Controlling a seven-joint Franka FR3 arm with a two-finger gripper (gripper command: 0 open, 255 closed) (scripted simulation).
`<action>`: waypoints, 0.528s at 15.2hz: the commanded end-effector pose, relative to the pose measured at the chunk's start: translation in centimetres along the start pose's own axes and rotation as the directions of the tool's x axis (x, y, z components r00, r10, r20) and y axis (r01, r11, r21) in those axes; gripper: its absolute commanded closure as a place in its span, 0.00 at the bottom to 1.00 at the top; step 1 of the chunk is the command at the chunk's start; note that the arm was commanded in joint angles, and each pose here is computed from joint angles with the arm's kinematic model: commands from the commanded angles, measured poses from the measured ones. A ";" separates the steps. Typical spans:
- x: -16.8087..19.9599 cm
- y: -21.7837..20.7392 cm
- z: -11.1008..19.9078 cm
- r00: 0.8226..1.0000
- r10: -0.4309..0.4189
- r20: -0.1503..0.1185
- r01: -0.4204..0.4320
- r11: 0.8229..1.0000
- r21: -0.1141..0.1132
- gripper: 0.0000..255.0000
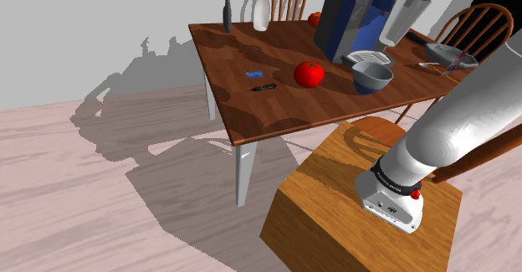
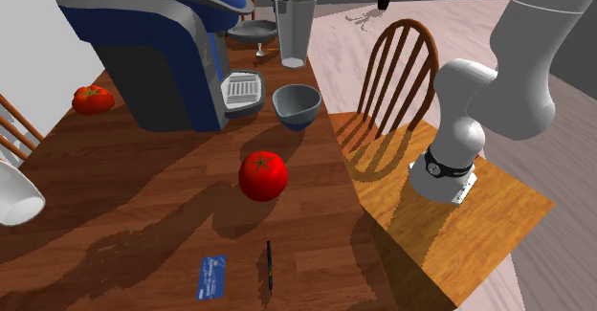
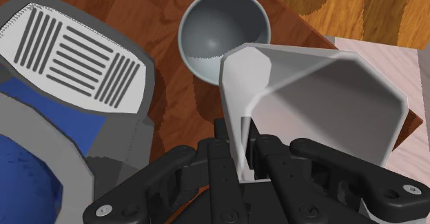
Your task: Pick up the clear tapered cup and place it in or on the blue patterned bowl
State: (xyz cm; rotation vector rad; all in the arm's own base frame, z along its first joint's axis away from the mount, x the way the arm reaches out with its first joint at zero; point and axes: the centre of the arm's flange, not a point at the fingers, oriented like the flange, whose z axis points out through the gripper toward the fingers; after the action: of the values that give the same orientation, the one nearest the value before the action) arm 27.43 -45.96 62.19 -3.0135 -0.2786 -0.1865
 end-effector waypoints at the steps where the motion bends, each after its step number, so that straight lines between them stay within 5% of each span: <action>1: -0.1 0.2 1.0 1.000 -0.001 0.000 0.001 1.000 -0.001 1.00; 8: -0.6 0.6 4.6 1.000 -0.001 0.000 0.001 1.000 -0.001 1.00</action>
State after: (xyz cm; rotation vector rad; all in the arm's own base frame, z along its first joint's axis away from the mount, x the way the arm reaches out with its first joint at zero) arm 27.51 -46.00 57.93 -3.0133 -0.2798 -0.1863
